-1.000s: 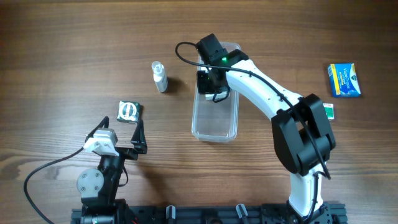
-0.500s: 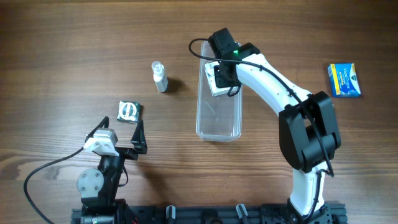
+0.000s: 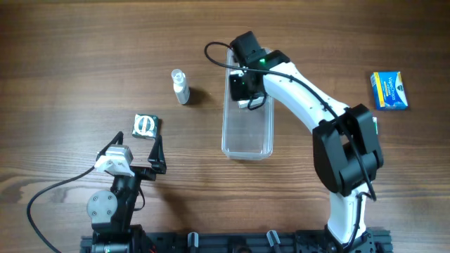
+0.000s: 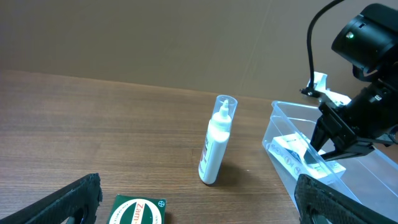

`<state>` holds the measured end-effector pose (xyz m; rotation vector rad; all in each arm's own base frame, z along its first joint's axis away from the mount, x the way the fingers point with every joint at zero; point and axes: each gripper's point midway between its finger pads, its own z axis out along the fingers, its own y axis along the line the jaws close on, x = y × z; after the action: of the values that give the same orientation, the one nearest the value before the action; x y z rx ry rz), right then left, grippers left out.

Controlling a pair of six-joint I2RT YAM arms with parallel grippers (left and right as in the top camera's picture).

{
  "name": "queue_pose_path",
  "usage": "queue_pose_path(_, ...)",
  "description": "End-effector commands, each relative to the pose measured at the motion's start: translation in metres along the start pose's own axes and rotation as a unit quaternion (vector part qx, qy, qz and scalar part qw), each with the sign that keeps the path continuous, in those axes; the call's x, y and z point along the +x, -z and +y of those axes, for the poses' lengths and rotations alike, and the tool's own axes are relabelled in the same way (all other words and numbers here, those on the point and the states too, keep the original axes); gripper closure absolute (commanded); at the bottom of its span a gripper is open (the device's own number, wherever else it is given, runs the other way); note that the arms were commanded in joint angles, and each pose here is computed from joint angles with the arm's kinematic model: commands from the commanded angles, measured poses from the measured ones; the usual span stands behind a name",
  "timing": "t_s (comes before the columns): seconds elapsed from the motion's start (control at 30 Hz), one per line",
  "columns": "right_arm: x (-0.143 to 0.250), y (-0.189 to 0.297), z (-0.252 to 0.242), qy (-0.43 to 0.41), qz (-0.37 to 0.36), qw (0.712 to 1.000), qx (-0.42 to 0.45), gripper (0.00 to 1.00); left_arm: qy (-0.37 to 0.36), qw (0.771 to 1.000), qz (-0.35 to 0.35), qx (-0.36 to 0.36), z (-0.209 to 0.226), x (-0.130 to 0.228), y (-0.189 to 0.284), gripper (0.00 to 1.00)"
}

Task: Pack container
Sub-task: 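Open the right gripper to release the box and lift away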

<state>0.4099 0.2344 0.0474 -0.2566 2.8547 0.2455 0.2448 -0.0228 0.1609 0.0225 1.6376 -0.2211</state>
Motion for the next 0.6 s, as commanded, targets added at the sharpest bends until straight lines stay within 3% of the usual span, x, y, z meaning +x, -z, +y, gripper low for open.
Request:
queue_pose_path(0.0,-0.012,0.011,0.012,0.016,-0.025,0.999,-0.012,0.96,-0.003,1.0,0.003,-0.007,0.004,0.003,0.0,0.0)
queue_pose_path(0.27,-0.022,0.007,0.03,0.058,-0.043,0.996,-0.057,0.96,-0.003,1.0,0.003,-0.007,0.004,0.003,0.0,0.0)
queue_pose_path(0.57,-0.027,-0.017,0.019,0.057,-0.051,0.997,-0.027,0.96,-0.003,1.0,0.003,-0.007,0.004,0.003,0.0,0.0)
